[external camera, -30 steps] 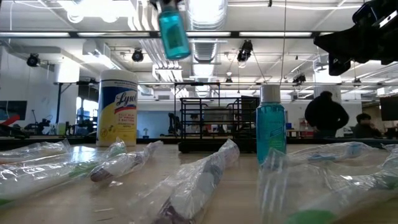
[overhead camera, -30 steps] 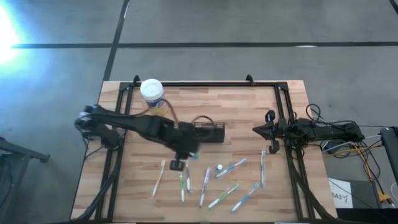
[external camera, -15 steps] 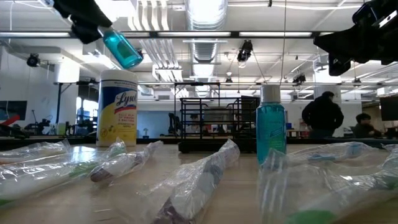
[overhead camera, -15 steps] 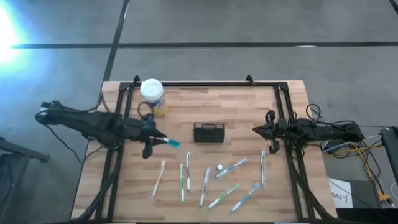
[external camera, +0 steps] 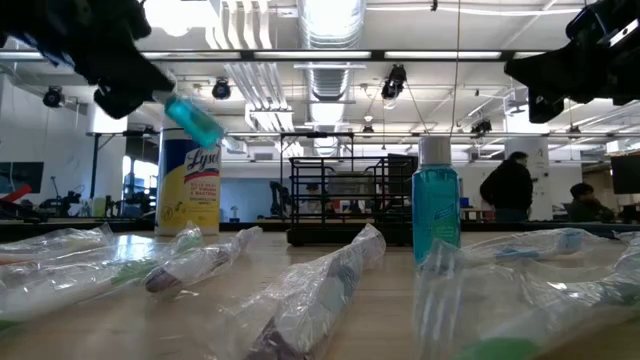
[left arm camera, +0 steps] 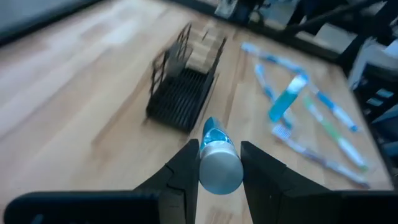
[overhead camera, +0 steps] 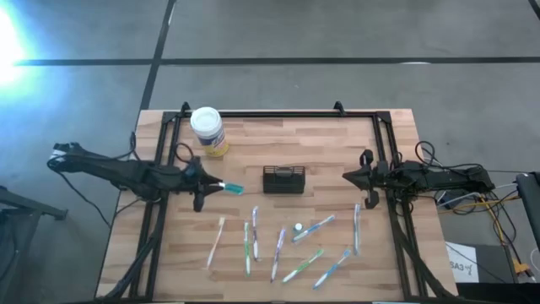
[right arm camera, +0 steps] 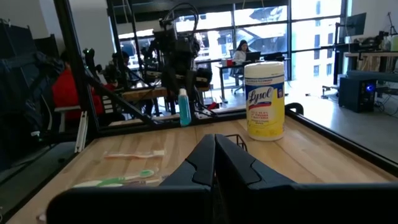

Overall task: Pick & Place toothbrushing station
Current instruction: Put the left mouthwash into the black mesh organizer

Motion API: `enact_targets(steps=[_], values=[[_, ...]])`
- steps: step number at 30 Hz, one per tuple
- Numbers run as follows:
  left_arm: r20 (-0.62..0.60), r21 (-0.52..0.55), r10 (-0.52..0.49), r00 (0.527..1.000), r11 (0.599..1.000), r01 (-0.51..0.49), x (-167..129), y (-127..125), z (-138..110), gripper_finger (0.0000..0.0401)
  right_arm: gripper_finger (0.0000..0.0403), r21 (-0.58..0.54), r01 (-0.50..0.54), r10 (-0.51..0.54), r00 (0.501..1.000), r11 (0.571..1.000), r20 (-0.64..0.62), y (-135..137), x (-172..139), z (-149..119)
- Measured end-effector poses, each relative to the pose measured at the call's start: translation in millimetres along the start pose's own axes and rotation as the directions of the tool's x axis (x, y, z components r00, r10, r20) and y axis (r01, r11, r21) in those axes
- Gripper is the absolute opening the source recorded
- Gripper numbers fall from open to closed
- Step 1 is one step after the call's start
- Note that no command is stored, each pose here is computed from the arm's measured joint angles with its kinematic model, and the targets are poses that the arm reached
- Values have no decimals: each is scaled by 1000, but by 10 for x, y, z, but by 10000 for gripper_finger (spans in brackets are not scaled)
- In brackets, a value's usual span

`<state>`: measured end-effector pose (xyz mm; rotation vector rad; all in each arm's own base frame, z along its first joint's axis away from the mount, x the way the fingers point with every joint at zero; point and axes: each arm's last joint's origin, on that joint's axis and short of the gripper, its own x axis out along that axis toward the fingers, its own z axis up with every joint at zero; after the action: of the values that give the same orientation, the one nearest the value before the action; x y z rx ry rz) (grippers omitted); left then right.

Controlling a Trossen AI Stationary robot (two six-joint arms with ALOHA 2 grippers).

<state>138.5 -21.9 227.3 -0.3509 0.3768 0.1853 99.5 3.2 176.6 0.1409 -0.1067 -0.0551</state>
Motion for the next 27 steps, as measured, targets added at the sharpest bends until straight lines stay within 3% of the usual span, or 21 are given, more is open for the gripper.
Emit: enact_targets(steps=[5,10,17,27], values=[[-8,-26,3,1000,1000,-4,17,6,-25,97,8,0,1,-1,1000,1000,-3,-1,0,-3],[38,-29,-22,999,999,23,-41,-67,160,97,8,-3,1,-1,1000,1000,-8,-1,0,-7],[20,93,-14,1000,996,12,-100,-355,777,97,8,-2,2,-2,1000,1000,-10,-2,0,-9],[-256,354,131,958,935,-33,312,-843,1682,97,8,-4,2,-2,1000,1000,-14,-2,0,-13]])
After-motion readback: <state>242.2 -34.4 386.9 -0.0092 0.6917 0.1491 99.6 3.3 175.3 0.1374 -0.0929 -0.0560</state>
